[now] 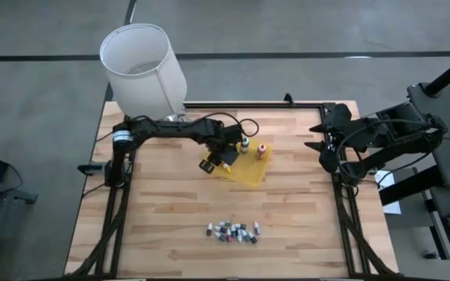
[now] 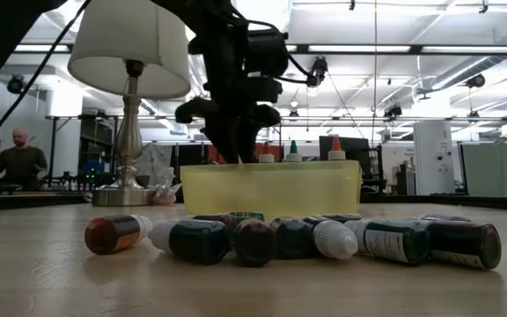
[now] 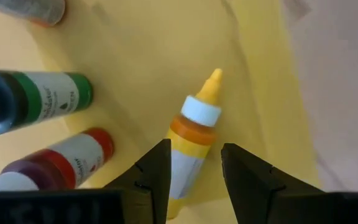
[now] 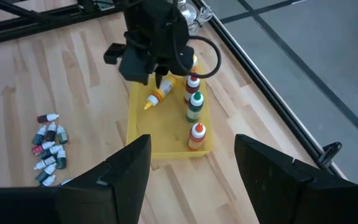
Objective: Pick & Place food coloring
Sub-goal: Put the large yellow food coloring bottle into the yellow bin
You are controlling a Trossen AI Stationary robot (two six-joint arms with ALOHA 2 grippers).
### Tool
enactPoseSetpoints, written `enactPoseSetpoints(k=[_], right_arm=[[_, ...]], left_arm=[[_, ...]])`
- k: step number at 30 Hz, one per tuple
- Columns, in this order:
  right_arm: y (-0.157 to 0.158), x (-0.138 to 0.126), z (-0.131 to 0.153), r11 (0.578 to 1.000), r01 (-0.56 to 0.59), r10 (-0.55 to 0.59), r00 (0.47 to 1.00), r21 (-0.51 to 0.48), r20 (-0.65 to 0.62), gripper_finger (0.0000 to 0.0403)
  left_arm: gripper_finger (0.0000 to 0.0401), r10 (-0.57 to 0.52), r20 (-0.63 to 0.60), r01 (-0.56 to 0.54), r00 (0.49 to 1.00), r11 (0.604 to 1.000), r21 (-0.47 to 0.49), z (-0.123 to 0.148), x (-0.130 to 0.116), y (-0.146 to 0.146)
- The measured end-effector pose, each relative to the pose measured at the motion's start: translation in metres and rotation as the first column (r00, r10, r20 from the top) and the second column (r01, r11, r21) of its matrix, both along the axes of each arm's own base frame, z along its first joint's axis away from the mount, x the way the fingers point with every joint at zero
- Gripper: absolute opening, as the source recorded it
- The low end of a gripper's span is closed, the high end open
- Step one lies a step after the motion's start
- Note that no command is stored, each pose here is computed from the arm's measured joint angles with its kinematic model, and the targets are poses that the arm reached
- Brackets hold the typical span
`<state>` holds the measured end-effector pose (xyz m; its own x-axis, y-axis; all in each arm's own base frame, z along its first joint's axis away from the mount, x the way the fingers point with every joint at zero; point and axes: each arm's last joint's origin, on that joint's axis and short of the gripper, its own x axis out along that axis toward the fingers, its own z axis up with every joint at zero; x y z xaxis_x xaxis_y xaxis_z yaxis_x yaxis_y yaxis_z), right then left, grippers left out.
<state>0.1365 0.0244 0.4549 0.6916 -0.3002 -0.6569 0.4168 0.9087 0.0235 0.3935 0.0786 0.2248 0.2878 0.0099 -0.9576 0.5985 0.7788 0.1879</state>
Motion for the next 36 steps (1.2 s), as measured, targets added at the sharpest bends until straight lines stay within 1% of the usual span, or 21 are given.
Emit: enactPoseSetpoints(k=[3, 8, 12, 17, 20, 25, 27, 32, 36], right_arm=[[0.0, 0.0, 0.0, 1.0, 0.0, 0.0, 1.0, 0.0, 0.0, 0.0224], [0.0, 0.0, 0.0, 1.0, 0.0, 0.0, 1.0, 0.0, 0.0, 0.0224], [0.0, 0.0, 0.0, 1.0, -0.001, 0.001, 1.0, 0.001, 0.0, 0.0224], [0.0, 0.0, 0.0, 1.0, -0.001, 0.001, 1.0, 0.001, 0.0, 0.0224], [0.0, 0.0, 0.0, 1.0, -0.002, 0.002, 1.0, 0.002, -0.001, 0.0224], [0.0, 0.0, 0.0, 1.0, -0.003, 0.003, 1.0, 0.003, -0.001, 0.0224], [0.0, 0.0, 0.0, 1.0, -0.003, 0.003, 1.0, 0.003, -0.001, 0.0224], [0.0, 0.0, 0.0, 1.0, -0.002, 0.002, 1.0, 0.004, -0.001, 0.0224], [0.0, 0.0, 0.0, 1.0, 0.017, -0.017, 1.0, 0.023, 0.006, 0.0224]], left_arm=[[0.0115, -0.001, -0.002, 0.001, 1.0, 1.0, 0.007, 0.0, 0.001, -0.001], [0.0115, -0.01, 0.011, 0.01, 1.0, 1.0, -0.006, 0.0, 0.002, -0.003], [0.0115, -0.068, 0.013, 0.068, 0.998, 0.998, 0.002, 0.0, 0.003, -0.008], [0.0116, -0.107, 0.019, 0.107, 0.994, 0.994, 0.014, 0.0, 0.004, -0.012], [0.0132, -0.112, 0.031, 0.111, 0.993, 0.994, 0.018, 0.0, 0.005, -0.012], [0.0182, -0.115, 0.043, 0.114, 0.992, 0.993, 0.034, 0.001, 0.007, -0.013], [0.0195, -0.126, 0.04, 0.124, 0.991, 0.991, 0.039, 0.001, 0.007, -0.013], [0.0202, -0.217, 0.04, 0.213, 0.975, 0.974, 0.074, 0.001, 0.007, -0.013], [0.0202, -0.233, 0.057, 0.228, 0.971, 0.97, 0.087, 0.001, 0.01, -0.013]])
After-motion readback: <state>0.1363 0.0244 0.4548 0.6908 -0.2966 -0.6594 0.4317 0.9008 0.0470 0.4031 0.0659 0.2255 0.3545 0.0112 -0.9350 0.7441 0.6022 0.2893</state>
